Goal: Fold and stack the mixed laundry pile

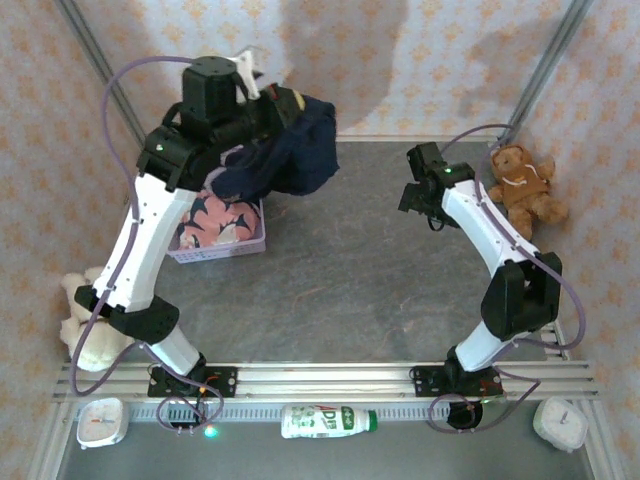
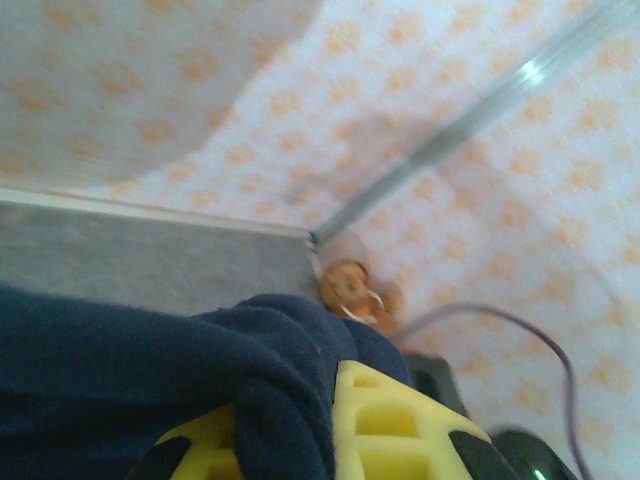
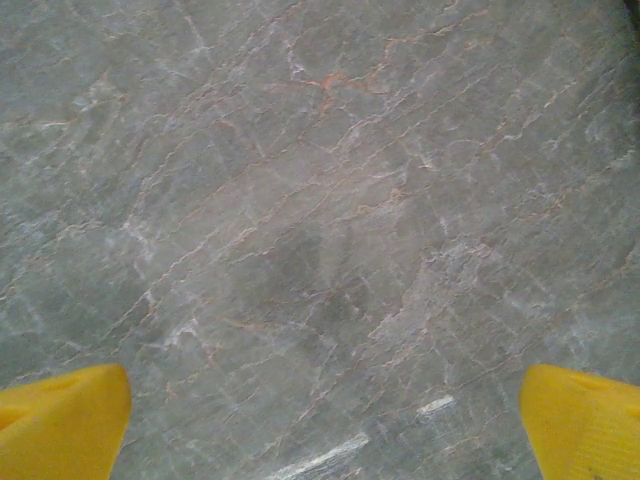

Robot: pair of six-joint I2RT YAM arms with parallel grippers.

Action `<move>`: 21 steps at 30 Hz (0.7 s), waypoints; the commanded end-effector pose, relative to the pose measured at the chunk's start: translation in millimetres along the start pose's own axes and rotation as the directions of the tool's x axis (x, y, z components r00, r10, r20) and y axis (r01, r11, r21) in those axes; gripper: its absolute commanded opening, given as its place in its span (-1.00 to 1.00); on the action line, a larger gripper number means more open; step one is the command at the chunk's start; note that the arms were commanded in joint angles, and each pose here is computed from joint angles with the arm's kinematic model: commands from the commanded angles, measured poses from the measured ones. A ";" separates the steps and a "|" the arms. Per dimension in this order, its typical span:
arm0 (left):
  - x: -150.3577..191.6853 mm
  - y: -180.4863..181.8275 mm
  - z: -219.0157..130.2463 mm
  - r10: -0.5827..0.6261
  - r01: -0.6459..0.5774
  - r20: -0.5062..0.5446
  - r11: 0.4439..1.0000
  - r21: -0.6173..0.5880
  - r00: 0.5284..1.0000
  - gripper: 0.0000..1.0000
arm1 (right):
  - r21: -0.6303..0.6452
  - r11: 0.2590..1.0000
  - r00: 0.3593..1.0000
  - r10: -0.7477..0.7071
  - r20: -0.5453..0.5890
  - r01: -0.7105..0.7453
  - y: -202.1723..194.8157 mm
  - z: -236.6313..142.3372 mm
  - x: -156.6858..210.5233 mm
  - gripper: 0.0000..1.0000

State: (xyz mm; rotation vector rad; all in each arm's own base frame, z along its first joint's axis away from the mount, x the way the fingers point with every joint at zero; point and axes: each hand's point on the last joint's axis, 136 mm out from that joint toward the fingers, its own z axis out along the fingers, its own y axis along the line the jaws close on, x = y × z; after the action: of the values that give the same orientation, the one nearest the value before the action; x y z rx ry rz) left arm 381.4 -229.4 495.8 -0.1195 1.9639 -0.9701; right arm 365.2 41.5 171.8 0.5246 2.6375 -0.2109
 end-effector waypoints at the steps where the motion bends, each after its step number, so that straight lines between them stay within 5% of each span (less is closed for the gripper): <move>1: 33.0 -5.7 38.3 0.005 -0.004 -0.078 1.000 0.020 0.997 -1.00 | 0.098 0.995 1.000 0.006 0.024 -0.008 -21.8 -2.7 -10.6 0.99; 9: 159.6 14.7 172.7 -0.066 0.053 -0.337 0.997 -0.049 0.939 -0.92 | 0.137 0.981 0.990 0.133 0.044 -0.138 -72.7 -10.7 -16.0 0.99; 11: 185.1 20.5 195.0 -0.084 0.059 -0.412 0.996 -0.073 0.907 0.08 | 0.116 0.982 0.988 0.143 0.051 -0.148 -74.9 -14.2 -13.6 0.99; 12: 193.4 24.8 201.7 -0.095 0.058 -0.444 0.994 -0.096 0.891 0.36 | 0.107 0.983 0.988 0.147 0.051 -0.151 -74.9 -15.5 -11.7 0.99; 17: 192.7 42.5 188.9 -0.030 -0.062 -0.471 0.982 -0.179 0.882 0.57 | 0.008 0.984 0.984 0.179 -0.019 -0.179 -59.6 -10.3 7.1 0.99; 21: 186.9 82.8 159.1 -0.008 -0.134 -0.447 0.950 -0.284 0.894 0.58 | -0.266 0.933 0.967 0.212 -0.140 -0.243 -7.2 -3.4 33.9 0.99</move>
State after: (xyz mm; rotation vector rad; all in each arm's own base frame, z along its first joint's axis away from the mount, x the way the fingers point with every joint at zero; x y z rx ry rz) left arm 430.2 -394.5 202.0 0.0007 2.6440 -0.7449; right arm 329.9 5.0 168.4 0.7558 2.6111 -0.0444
